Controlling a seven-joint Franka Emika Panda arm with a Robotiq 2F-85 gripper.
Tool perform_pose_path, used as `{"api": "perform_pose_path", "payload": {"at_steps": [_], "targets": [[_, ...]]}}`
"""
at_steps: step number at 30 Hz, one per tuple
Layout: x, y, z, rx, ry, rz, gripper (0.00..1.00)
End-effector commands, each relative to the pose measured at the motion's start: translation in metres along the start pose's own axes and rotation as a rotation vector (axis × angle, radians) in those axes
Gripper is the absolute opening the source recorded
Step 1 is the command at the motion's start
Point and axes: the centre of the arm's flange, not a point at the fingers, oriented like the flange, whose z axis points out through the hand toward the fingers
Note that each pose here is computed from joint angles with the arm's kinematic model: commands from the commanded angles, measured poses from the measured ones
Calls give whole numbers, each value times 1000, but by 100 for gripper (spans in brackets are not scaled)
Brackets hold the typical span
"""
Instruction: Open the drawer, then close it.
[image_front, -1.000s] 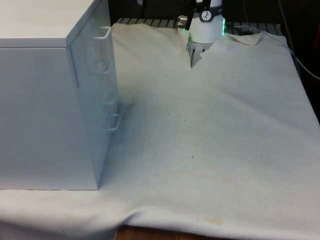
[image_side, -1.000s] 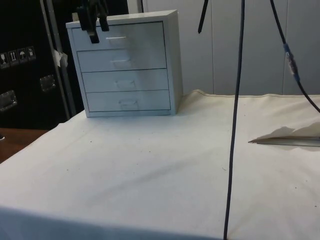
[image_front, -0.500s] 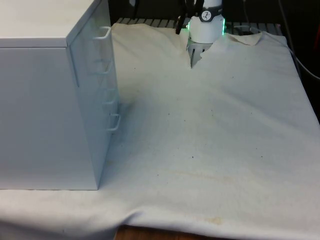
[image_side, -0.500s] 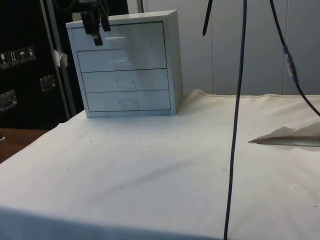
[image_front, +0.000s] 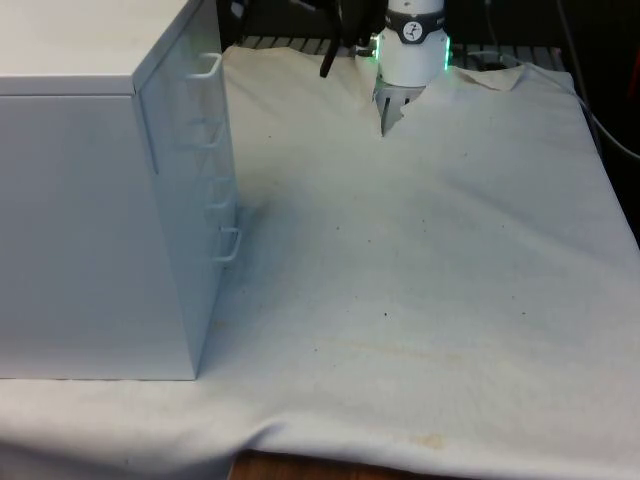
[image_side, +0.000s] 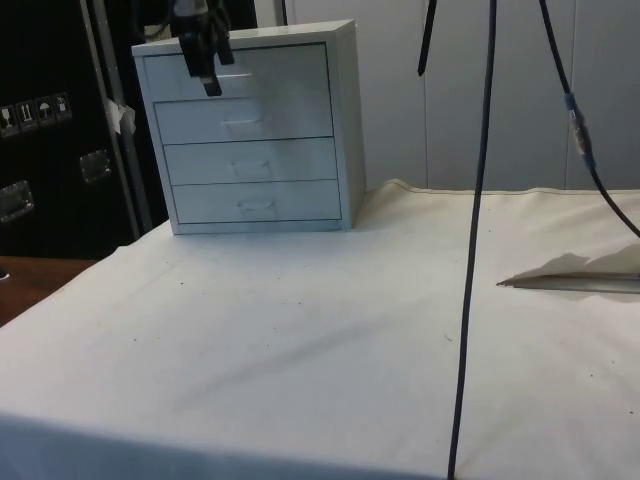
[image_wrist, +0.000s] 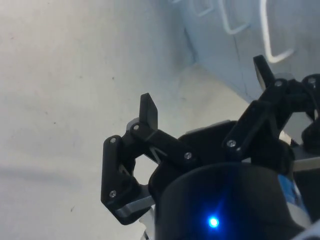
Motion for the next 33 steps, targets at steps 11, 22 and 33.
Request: {"api": "perform_pose_path", "payload": {"at_steps": [11, 22, 33], "targets": [[-2, 15, 13, -33, 62, 17, 100], [-7, 22, 29, -51, 81, 33, 100], [-3, 19, 40, -107, 75, 25, 100]]}}
